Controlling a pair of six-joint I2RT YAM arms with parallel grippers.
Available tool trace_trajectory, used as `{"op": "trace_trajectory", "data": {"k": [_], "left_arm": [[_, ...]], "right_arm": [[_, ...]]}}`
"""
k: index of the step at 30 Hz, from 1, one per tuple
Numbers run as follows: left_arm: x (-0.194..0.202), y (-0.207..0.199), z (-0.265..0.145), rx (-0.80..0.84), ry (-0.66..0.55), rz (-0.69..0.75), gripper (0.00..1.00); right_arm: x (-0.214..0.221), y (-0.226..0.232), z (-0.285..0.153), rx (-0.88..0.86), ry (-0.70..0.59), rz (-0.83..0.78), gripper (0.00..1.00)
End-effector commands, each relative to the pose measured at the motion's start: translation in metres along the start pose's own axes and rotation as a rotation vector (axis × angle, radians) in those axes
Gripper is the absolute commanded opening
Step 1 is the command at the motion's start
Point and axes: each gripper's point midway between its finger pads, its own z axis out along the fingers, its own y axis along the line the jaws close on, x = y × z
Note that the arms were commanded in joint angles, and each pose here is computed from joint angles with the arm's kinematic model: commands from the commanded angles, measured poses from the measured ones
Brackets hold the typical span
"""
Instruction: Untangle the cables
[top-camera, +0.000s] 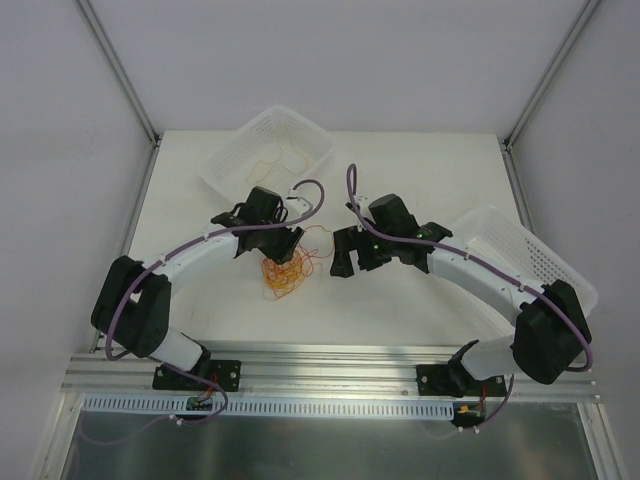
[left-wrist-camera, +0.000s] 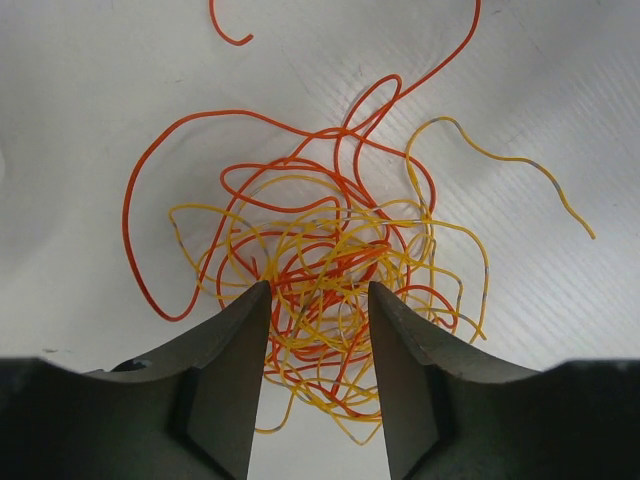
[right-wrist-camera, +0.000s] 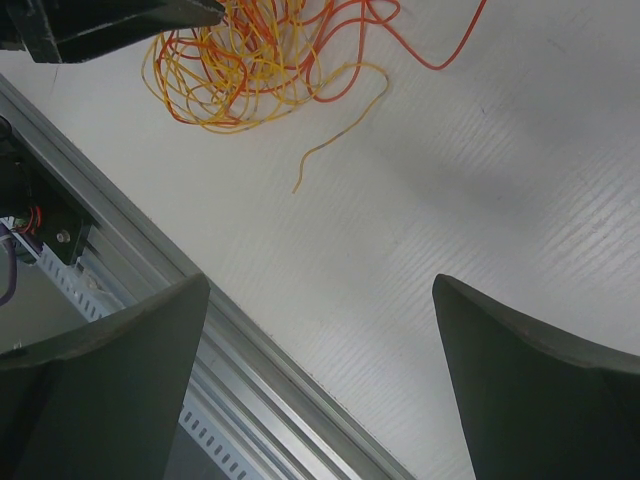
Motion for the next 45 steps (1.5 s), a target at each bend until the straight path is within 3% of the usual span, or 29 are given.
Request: {"op": "trace_trajectory", "data": {"k": [1,5,6,7,11,17,23,29,35,45], "left_arm": [[-0.01,-0.008,0.001,0.041,-0.003,0.031,0.43],[-0.011,-0.008,0.005,0.044,0.008,0.022,0.2],[-0.012,-0.007,0.005,0.038,0.007,0.016,0.05],[-0.012,-0.006,0.005,0.035,0.009,0.017,0.0],[-0.021,-0.01,-0.004,0.039,-0.013,-0.021,0.0],[-0.068,-0.031,-0.049,0.1,-0.174,-0.195,0.0],[-0.11,-0.049,-0.097,0.177,-0.32,-0.292,0.0],[-0.147,-0.066,-0.139,0.246,-0.431,-0.328,0.0],[-0.177,-0.076,-0.174,0.276,-0.523,-0.332,0.0],[-0.191,-0.093,-0.203,0.345,-0.581,-0.295,0.0]], "right_arm": [[-0.007,0.008,-0.006,-0.026,-0.031,-0.028,1.0],[-0.007,0.008,-0.005,-0.029,-0.025,-0.029,0.99],[-0.008,0.008,-0.004,-0.031,-0.027,-0.032,1.0],[-0.008,0.008,-0.003,-0.032,-0.023,-0.029,1.0],[-0.008,0.009,0.0,-0.038,-0.019,-0.026,1.0],[-0.018,0.007,0.003,-0.045,-0.061,0.026,1.0],[-0.048,-0.006,-0.015,-0.088,-0.208,0.148,1.0],[-0.071,-0.016,-0.041,-0.055,-0.347,0.149,0.99],[-0.059,-0.029,-0.026,-0.017,-0.301,0.193,0.97],[-0.062,-0.037,0.012,-0.013,-0.242,0.313,0.92]]}}
